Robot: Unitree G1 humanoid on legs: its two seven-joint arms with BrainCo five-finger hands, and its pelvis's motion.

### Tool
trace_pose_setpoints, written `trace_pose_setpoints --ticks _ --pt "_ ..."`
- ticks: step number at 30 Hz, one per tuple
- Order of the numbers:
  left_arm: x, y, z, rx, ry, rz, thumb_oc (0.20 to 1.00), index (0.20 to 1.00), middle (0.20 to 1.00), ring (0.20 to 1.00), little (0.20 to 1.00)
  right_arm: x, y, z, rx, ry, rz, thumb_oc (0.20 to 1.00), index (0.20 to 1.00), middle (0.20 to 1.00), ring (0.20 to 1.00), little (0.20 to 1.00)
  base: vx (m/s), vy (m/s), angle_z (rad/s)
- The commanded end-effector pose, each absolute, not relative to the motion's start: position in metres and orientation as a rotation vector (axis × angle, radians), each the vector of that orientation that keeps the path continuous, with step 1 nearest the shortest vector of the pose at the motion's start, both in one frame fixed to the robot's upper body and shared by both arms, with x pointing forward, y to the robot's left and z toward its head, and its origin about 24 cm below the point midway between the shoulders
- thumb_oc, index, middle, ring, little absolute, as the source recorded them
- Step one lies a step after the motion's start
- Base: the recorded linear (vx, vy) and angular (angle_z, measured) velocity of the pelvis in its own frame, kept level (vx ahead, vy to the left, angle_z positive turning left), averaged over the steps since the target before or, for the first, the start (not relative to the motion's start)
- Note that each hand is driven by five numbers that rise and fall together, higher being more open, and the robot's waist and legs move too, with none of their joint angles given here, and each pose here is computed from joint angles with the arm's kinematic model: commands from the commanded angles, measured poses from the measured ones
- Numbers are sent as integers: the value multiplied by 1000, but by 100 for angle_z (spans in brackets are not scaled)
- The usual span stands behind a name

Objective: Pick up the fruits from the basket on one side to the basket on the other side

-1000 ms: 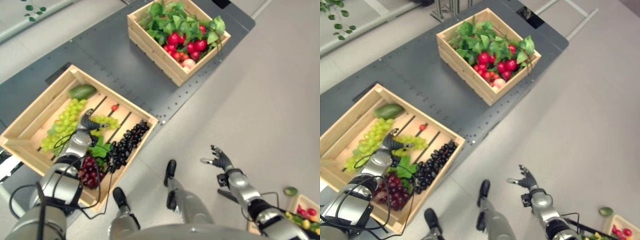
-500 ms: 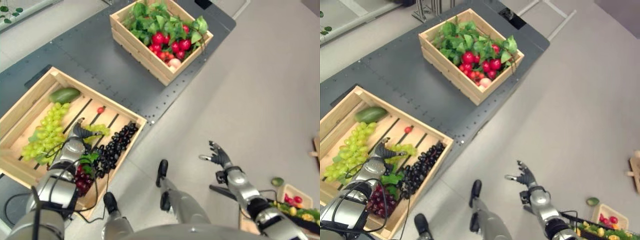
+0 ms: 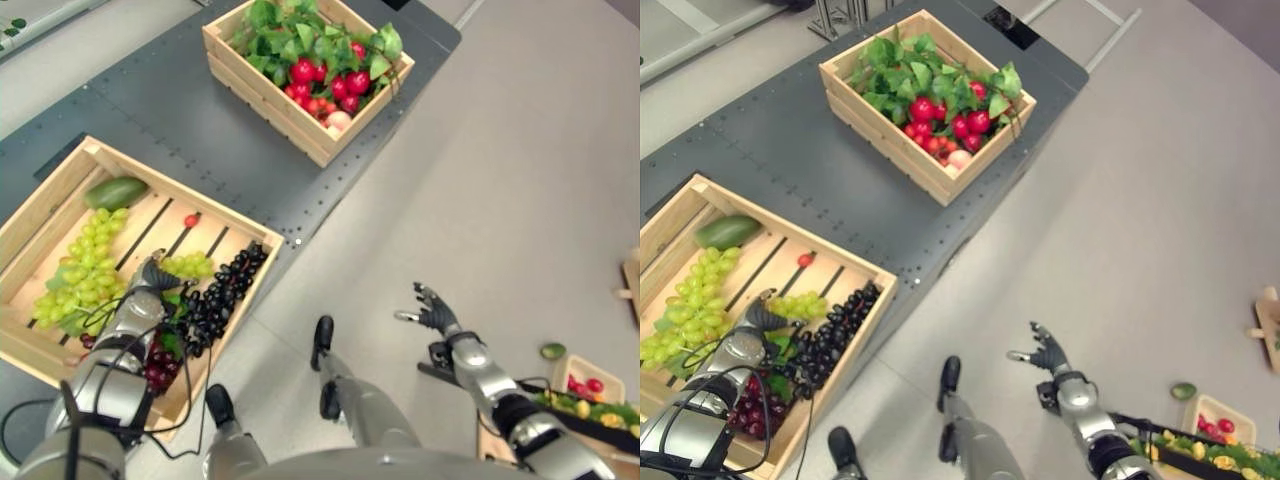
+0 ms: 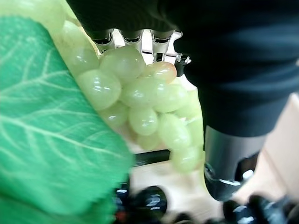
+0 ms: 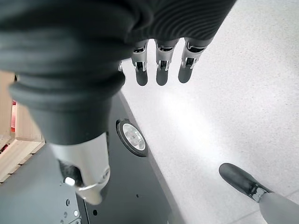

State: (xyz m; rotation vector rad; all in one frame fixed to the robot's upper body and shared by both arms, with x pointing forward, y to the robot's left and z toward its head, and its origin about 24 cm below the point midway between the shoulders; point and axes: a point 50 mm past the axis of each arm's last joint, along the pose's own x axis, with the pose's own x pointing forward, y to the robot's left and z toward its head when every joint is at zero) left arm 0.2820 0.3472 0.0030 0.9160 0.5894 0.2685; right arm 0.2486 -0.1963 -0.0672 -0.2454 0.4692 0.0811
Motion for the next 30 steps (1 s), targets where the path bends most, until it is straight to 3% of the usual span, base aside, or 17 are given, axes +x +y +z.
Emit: trace_pose_setpoints --ticks 1,18,30 --pt "248 350 -31 1120 788 76 1000 1000 1000 1000 1000 271 -197 -45 -217 355 51 1000 1000 1000 1000 1000 0 0 0" --pt "285 326 -8 1618 645 -261 1000 1000 1000 1000 1000 281 -195 -27 -215 277 80 1000 1000 1000 1000 1000 -3 -3 3" --pt "309 315 23 1890 487 -391 1000 1000 1000 1000 1000 282 -199 -15 -217 223 99 1000 1000 1000 1000 1000 0 0 0"
